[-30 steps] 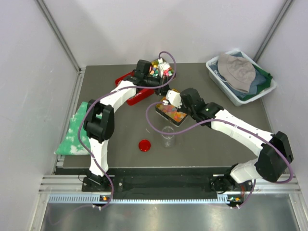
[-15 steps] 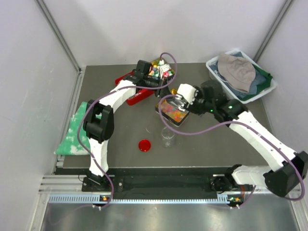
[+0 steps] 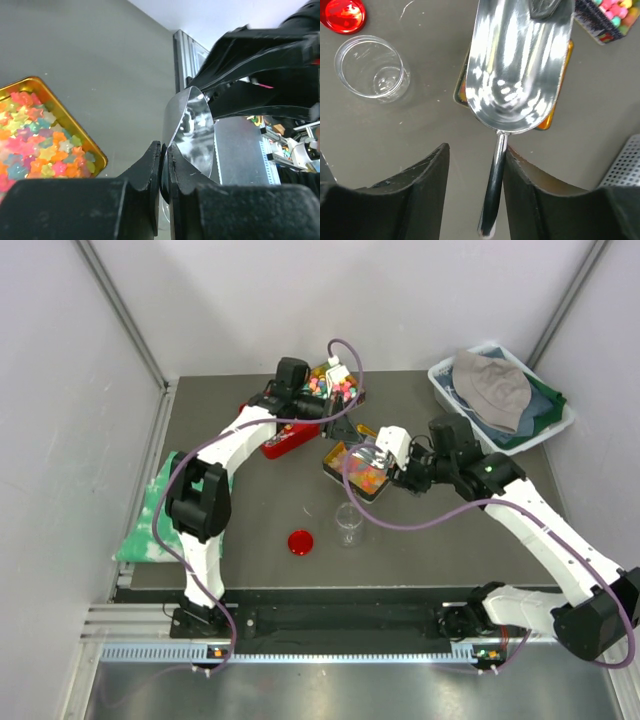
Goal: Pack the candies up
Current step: Pick up the spatula from the center of the board.
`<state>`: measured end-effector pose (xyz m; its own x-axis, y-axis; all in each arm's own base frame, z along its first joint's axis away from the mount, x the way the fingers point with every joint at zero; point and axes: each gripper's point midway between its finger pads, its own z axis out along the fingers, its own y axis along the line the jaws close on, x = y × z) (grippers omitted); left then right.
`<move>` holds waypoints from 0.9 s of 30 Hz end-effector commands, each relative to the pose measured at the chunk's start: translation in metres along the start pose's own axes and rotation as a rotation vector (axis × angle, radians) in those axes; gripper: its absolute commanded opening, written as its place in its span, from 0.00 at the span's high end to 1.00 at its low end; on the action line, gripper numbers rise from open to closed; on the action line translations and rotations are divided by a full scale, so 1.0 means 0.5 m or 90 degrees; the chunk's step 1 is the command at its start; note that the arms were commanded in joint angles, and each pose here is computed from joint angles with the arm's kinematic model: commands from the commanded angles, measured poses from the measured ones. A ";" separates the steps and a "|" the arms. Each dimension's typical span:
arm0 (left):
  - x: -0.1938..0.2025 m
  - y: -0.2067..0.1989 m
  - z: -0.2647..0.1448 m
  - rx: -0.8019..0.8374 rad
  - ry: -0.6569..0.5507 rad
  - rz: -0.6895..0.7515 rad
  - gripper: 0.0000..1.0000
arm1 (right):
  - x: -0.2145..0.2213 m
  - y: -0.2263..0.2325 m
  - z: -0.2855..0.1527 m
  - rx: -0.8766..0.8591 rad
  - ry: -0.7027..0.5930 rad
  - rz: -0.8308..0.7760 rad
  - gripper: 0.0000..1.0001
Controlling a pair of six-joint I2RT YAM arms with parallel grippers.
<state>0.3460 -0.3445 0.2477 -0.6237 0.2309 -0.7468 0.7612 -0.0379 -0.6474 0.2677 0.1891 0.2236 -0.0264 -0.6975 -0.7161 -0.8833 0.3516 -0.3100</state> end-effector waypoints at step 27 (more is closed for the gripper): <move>-0.017 -0.043 -0.007 0.038 -0.015 0.040 1.00 | -0.082 -0.046 -0.021 0.065 -0.106 0.018 0.70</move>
<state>0.3419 -0.3445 0.2492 -0.6337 0.2222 -0.7410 0.7468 -0.0743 -0.6609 0.2775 0.1980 0.2313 -0.0339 -0.6390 -0.7685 -0.8604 0.4099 -0.3028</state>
